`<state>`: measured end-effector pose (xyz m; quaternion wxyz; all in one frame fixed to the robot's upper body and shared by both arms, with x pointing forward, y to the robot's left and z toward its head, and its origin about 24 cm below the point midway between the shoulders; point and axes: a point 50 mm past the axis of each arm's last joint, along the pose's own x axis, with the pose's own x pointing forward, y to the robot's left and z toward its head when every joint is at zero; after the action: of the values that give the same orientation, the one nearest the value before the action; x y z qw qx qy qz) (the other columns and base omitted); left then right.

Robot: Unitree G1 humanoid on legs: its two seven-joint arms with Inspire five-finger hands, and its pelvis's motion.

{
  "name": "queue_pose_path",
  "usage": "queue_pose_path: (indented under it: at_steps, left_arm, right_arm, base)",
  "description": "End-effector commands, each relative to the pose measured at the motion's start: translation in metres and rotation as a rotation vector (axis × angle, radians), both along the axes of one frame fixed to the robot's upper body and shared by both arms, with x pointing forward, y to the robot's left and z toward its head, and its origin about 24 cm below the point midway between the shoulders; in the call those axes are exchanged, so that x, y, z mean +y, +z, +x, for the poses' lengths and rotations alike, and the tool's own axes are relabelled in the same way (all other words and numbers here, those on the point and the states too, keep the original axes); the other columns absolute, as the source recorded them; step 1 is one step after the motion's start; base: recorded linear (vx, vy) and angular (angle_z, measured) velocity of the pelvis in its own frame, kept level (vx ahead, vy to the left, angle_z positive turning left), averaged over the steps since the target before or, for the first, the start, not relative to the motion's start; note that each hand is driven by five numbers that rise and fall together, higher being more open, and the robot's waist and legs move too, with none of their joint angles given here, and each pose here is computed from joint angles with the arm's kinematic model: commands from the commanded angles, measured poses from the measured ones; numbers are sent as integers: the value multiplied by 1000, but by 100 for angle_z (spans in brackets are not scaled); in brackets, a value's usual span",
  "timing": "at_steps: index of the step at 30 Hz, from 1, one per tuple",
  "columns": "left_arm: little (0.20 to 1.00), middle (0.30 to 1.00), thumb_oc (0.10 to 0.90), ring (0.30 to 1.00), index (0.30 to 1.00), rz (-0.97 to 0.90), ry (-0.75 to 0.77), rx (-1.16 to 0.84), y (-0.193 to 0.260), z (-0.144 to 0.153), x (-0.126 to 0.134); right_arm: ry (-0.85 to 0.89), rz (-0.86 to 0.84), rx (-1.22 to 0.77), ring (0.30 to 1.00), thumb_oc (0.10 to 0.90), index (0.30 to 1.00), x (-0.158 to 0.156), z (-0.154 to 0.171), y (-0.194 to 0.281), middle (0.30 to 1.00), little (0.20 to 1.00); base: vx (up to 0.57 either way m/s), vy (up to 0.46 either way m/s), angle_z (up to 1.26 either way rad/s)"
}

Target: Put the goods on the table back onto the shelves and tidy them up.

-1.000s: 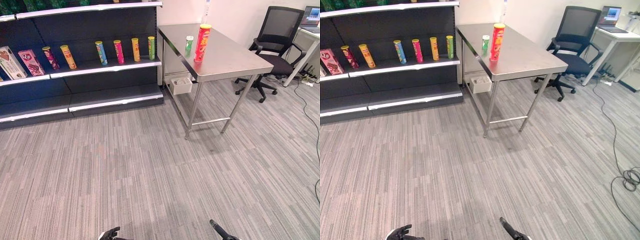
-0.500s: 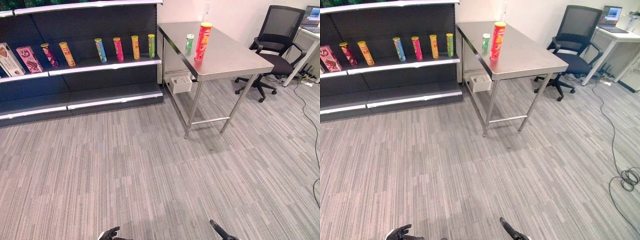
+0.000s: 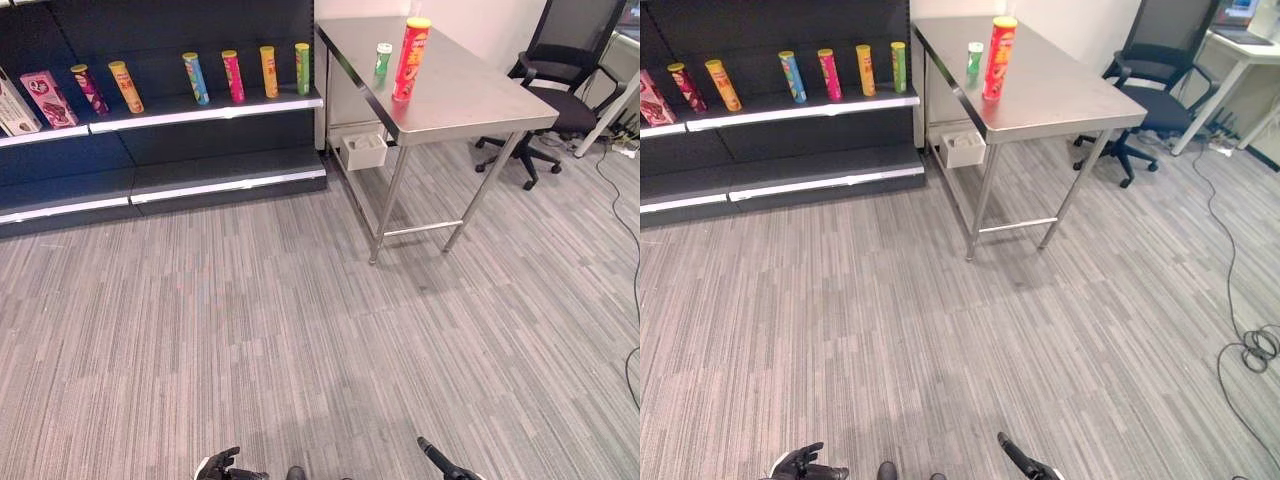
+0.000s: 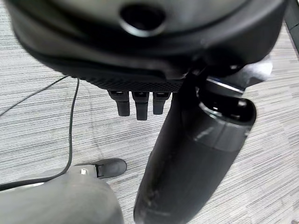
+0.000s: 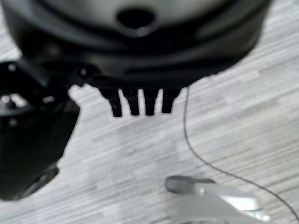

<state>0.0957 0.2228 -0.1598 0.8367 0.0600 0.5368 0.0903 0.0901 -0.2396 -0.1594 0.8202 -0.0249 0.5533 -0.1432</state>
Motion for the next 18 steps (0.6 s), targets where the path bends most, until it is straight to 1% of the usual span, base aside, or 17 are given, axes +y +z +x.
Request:
queue_pose_path:
  at_steps: [1, 10, 11, 14, 17, 18]
  left_arm:
    - [900, 900, 800, 900, 900, 31, -45, -75, 7, 24, 1]
    - [900, 900, 800, 900, 900, 16, -16, -105, 10, 30, 3]
    - [900, 900, 800, 900, 900, -13, 31, -160, 13, 41, -2]
    - [900, 900, 800, 900, 900, -27, 45, -162, 12, 38, -6]
    - [900, 900, 800, 900, 900, -10, 46, -161, 13, 37, -2]
    - [900, 900, 800, 900, 900, -16, 53, -137, 10, 30, -1]
  right_arm:
    - [28, -65, -59, 900, 800, 900, -18, 15, 10, 900, 900]
    - [44, -56, -67, 900, 800, 900, -15, 18, 10, 900, 900]
    - [42, -71, -107, 900, 800, 900, -20, 28, 15, 900, 900]
    - [52, -82, -120, 900, 800, 900, -22, 33, 17, 900, 900]
    - [53, -103, -130, 900, 800, 900, -25, 37, 19, 900, 900]
    - [60, -96, -123, 900, 800, 900, -24, 35, 18, 900, 900]
  base:
    - [0, 0, 0]
    - [-7, -69, 0]
    - [220, -154, -8]
    - [366, -5, 28]
    - [462, 122, -24]
    - [196, 74, -37]
